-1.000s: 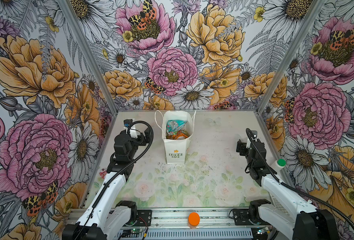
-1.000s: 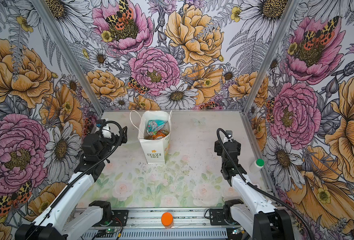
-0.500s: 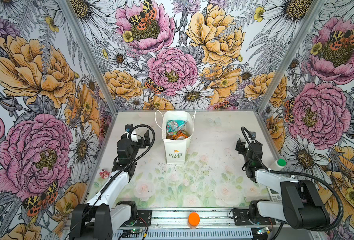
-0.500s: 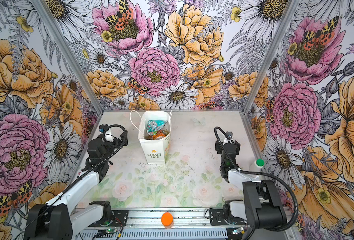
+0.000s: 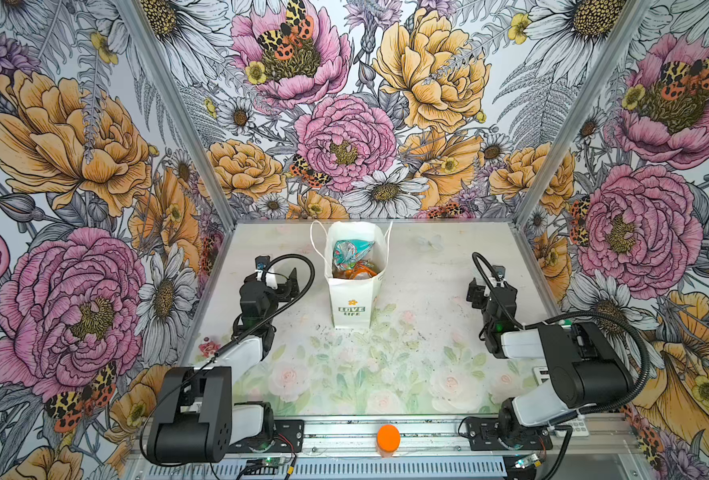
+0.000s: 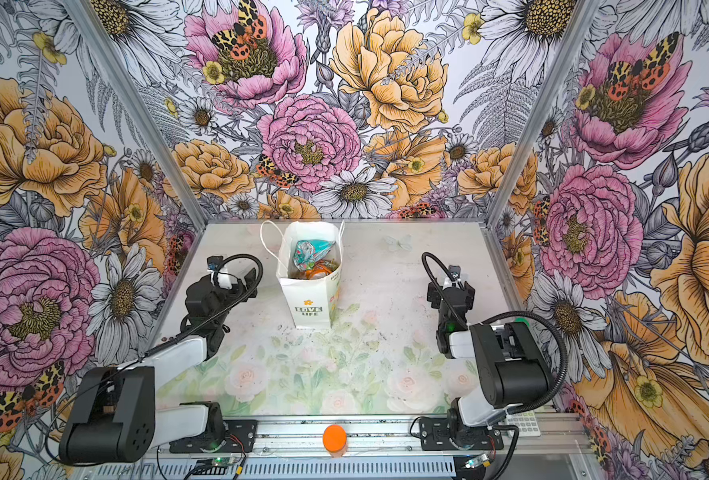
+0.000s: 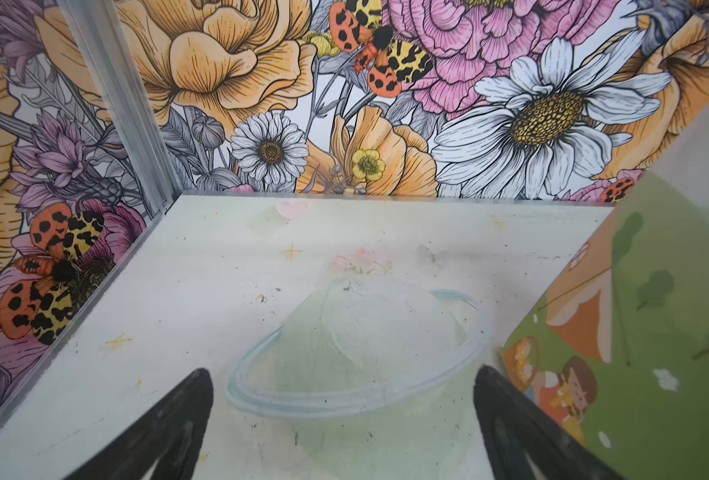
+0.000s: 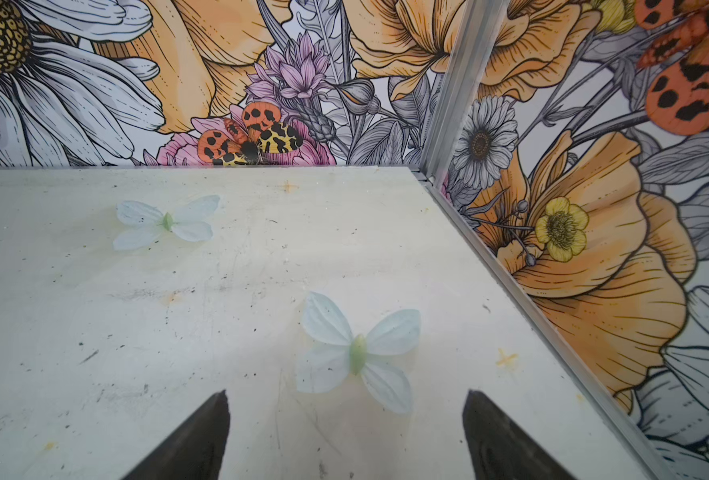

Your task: Place the snacks into the paper bag

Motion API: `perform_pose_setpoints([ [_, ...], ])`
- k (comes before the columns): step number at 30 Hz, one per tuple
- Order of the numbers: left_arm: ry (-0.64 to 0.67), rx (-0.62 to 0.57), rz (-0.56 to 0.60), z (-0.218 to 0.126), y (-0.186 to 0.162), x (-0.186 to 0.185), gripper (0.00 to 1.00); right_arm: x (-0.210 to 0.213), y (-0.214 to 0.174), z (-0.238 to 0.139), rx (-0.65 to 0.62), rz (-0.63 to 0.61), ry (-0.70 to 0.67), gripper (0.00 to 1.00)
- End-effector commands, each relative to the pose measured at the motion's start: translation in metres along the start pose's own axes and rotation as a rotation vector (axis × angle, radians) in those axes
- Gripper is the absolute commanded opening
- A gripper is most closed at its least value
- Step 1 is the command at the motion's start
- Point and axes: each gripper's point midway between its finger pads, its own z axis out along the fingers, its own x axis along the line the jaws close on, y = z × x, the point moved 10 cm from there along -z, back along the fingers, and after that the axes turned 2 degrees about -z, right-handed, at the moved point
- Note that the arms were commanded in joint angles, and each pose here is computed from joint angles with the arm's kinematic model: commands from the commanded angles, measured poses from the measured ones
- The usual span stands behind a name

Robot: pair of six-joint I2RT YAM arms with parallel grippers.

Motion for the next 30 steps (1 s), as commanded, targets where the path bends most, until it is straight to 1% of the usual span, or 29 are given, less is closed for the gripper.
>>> perform_pose_setpoints([
  [1,0.044,-0.057,0.002,0.003,0.002,0.007,0.99,-0.001,0.009,0.001,-0.055,0.035,0.002,0.89],
  [11,0.057,-0.083,-0.016,0.016,-0.032,0.012,0.99,-0.002,0.009,0.001,-0.053,0.036,0.002,0.9],
  [12,0.068,-0.072,-0.024,0.015,-0.032,0.014,0.99,-0.002,0.009,0.001,-0.051,0.035,0.003,0.9],
  [14,0.058,-0.09,-0.027,0.015,-0.031,0.014,0.99,-0.002,0.009,0.001,-0.051,0.035,0.003,0.9],
  [19,0.035,-0.035,-0.027,0.023,-0.029,0.015,0.99,-0.002,0.009,0.001,-0.051,0.036,0.004,0.9],
  [30,0.036,-0.043,-0.032,0.022,-0.029,0.016,0.99,-0.003,0.01,0.002,-0.049,0.041,0.006,0.91],
])
